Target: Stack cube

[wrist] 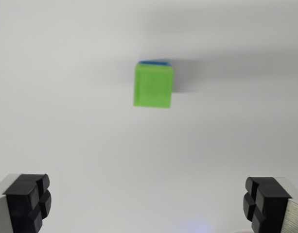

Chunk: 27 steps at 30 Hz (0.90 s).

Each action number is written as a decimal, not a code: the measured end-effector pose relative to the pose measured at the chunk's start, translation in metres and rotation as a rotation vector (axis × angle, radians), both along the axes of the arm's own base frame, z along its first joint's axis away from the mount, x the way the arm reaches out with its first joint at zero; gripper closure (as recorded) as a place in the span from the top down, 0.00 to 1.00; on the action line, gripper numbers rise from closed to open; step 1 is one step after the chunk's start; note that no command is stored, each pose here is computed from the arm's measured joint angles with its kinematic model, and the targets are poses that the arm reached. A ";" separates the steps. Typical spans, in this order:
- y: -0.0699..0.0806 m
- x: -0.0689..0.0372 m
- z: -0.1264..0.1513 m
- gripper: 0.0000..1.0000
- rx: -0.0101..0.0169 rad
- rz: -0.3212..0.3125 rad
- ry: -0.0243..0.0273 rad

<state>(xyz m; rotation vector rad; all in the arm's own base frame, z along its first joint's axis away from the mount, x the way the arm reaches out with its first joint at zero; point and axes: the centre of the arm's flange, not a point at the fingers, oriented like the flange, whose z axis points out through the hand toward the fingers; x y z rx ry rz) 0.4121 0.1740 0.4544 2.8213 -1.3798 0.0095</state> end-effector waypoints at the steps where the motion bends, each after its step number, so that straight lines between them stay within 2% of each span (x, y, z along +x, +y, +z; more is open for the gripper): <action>1: 0.000 0.000 0.002 1.00 0.0001 0.000 -0.0002; 10: 0.000 0.000 0.013 1.00 -0.0002 0.000 0.0005; 27: 0.000 0.000 0.013 1.00 -0.0003 0.000 0.0007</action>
